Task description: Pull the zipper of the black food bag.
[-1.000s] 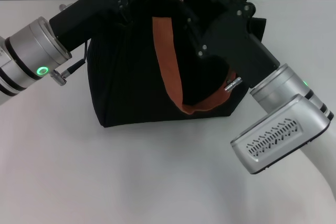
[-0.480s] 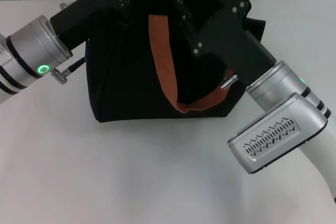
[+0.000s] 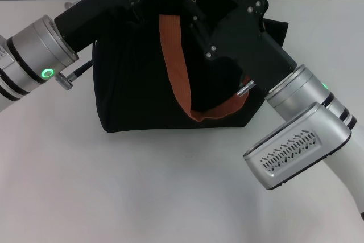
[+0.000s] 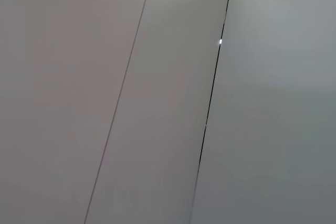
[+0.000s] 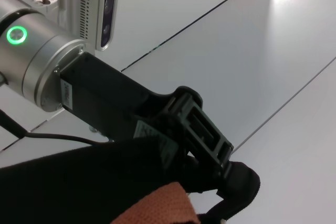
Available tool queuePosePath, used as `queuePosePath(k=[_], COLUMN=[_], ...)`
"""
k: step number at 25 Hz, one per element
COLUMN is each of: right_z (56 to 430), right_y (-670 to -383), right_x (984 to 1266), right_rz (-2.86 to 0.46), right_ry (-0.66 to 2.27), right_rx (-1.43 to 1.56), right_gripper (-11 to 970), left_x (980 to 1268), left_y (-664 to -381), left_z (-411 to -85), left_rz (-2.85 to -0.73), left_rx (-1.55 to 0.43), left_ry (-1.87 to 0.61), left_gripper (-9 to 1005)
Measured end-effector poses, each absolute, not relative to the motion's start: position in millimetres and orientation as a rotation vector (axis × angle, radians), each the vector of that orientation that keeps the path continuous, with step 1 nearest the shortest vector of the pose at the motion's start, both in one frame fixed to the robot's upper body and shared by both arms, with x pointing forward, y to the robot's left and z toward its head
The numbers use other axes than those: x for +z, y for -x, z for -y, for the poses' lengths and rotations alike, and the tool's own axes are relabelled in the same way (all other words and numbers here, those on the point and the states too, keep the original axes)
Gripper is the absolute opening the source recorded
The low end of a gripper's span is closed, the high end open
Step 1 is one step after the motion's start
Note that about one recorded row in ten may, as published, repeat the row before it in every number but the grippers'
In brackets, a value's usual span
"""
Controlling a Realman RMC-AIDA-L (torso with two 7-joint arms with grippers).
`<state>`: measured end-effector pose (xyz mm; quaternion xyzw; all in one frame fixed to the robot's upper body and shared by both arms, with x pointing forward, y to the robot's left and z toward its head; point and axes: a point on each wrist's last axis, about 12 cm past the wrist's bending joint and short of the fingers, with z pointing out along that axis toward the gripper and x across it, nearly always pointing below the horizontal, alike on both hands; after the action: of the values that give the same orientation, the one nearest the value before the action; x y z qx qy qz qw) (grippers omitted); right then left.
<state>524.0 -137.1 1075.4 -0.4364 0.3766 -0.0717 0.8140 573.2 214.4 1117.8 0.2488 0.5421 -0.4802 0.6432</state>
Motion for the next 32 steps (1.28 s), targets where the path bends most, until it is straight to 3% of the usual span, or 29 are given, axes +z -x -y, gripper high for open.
queuePosePath(k=[32], right_z=[133], right_y=[-536], right_x=[1077], right_rz=[-0.839], right_ry=[0.950], right_rx=[-0.160], right_gripper=[433], left_x=[1117], left_y=[-575], left_z=[-215], left_rz=[-1.238], left_rx=[-1.076], left_ry=[-0.561], left_gripper=[93])
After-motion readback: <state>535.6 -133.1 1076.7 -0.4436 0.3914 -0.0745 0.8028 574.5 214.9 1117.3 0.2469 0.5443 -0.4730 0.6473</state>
